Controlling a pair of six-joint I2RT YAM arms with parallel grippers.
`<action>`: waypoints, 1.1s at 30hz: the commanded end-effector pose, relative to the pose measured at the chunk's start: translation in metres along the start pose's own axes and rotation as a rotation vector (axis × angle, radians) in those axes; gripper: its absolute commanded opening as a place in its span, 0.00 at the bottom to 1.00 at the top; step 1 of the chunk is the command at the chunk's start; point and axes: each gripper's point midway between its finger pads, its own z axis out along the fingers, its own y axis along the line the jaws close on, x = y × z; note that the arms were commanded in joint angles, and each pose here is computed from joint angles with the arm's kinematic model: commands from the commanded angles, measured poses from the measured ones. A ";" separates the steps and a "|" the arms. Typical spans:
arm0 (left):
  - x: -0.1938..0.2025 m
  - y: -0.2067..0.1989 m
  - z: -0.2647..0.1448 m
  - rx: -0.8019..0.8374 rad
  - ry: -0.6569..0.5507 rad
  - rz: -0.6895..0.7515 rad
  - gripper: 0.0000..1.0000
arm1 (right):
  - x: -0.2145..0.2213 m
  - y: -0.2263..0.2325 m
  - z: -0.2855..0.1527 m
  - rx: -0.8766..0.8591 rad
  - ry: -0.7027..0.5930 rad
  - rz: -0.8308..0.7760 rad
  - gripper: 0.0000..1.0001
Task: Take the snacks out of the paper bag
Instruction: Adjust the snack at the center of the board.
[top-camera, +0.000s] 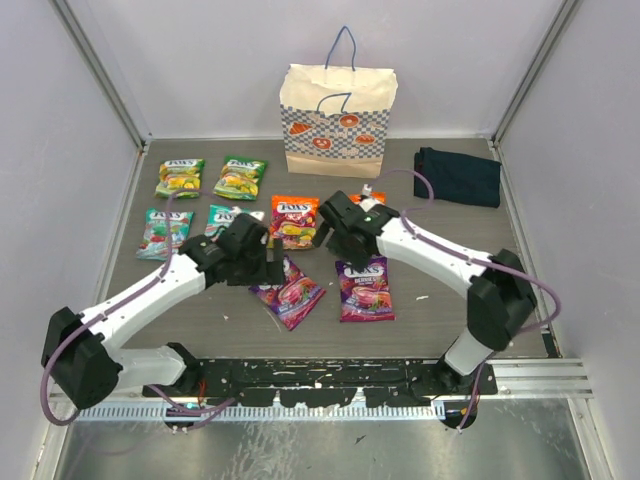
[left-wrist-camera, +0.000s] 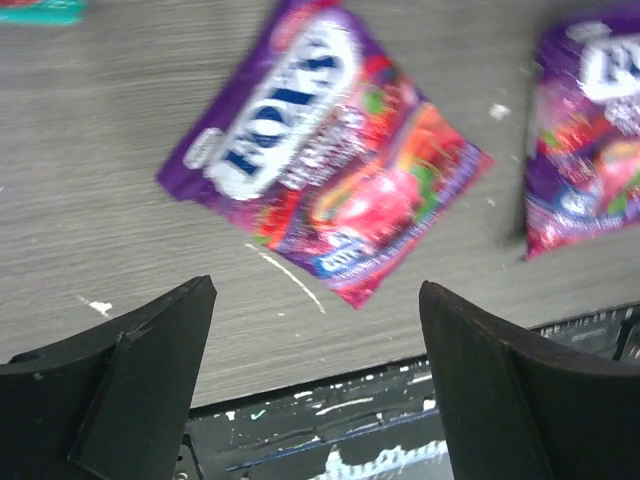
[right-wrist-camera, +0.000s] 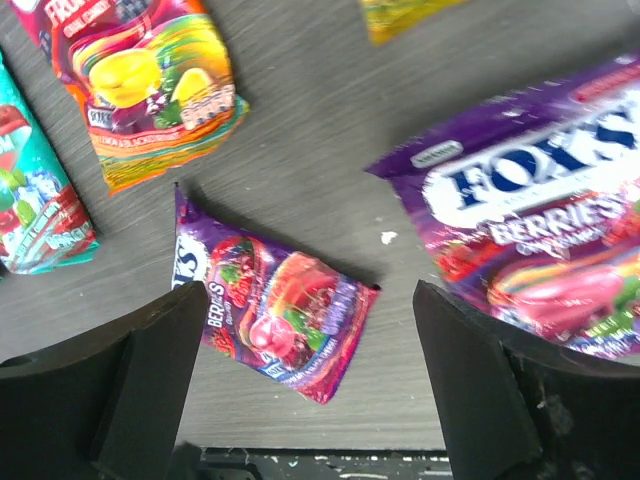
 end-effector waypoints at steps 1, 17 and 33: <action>0.015 0.023 0.016 0.036 0.094 -0.283 0.81 | 0.015 0.024 0.019 0.003 0.006 -0.185 0.87; 0.029 0.042 0.081 -0.034 0.197 -0.341 0.54 | 0.080 0.005 0.085 0.002 0.176 -0.372 0.44; 0.004 0.054 0.095 -0.072 0.181 -0.060 0.57 | 0.146 -0.027 0.044 0.008 0.333 -0.492 0.42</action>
